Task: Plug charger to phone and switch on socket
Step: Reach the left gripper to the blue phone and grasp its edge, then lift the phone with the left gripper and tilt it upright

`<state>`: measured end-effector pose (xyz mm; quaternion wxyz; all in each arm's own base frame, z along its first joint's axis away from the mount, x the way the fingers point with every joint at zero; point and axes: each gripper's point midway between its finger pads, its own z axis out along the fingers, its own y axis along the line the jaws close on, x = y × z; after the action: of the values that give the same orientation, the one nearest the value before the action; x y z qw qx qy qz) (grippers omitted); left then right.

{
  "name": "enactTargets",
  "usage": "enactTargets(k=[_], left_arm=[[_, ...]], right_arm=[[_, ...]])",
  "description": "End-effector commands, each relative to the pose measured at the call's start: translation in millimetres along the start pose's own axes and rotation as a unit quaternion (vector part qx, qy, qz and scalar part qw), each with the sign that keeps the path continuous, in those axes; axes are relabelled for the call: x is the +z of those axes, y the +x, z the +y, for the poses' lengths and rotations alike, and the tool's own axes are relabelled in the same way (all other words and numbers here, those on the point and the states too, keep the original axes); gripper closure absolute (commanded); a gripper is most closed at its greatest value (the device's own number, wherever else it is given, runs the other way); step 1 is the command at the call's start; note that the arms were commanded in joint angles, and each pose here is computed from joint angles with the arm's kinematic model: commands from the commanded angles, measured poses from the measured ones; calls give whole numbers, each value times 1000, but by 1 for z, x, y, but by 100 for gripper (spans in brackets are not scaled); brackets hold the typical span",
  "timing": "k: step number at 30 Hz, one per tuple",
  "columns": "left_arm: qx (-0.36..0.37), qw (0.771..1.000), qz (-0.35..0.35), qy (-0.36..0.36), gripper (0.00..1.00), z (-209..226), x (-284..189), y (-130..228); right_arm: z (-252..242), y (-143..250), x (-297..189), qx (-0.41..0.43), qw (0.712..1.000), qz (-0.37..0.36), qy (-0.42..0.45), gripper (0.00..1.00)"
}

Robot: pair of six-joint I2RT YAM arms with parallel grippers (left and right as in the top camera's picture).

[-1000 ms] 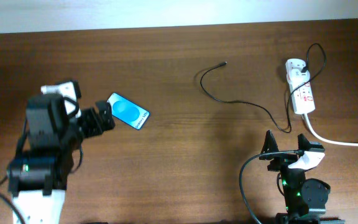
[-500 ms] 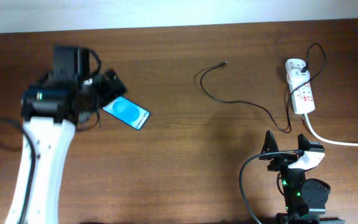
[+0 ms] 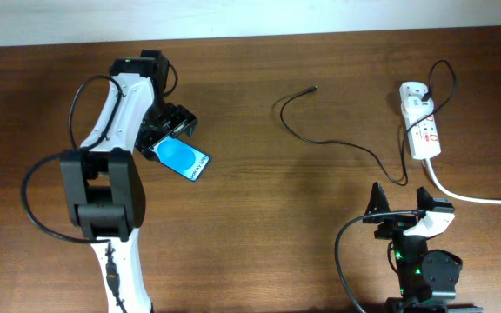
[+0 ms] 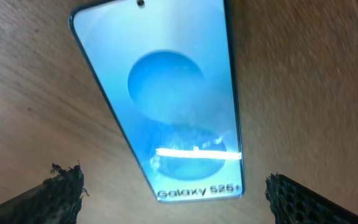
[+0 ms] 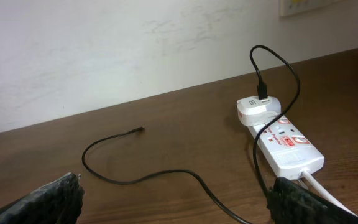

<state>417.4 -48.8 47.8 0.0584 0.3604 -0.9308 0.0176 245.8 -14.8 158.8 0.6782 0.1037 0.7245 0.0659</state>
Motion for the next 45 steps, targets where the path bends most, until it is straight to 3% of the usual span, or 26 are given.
enactTargets(k=[1, 18, 21, 26, 29, 31, 32, 34, 40, 45], left_arm=[[-33, 999, -16, 24, 1, -7, 2, -19], [-62, 997, 33, -31, 1, 17, 69, -1], [-106, 992, 45, -49, 1, 28, 81, 8], [-112, 991, 51, -57, 0, 34, 91, 13], [-110, 992, 38, -41, 14, 28, 96, 7], [-110, 993, 33, -36, 17, 26, 96, 4], [-110, 993, 33, -35, 27, 26, 97, 4], [-109, 993, 33, -35, 32, 26, 96, 4], [-45, 997, 52, -45, 40, 30, 89, 12], [21, 997, 72, -29, 42, 23, 53, 19]], right_arm=[[-1, 2, 0, 3, 1000, 1, 2, 1], [-1, 2, 0, 3, 1000, 1, 2, 1], [-1, 2, 0, 3, 1000, 1, 2, 1], [-1, 2, 0, 3, 1000, 2, 2, 1], [-1, 2, 0, 3, 1000, 2, 2, 1], [-1, 2, 0, 3, 1000, 1, 2, 1], [-1, 2, 0, 3, 1000, 2, 2, 1], [-1, 2, 0, 3, 1000, 2, 2, 1], [-1, 2, 0, 3, 1000, 1, 2, 1], [-1, 2, 0, 3, 1000, 1, 2, 1]])
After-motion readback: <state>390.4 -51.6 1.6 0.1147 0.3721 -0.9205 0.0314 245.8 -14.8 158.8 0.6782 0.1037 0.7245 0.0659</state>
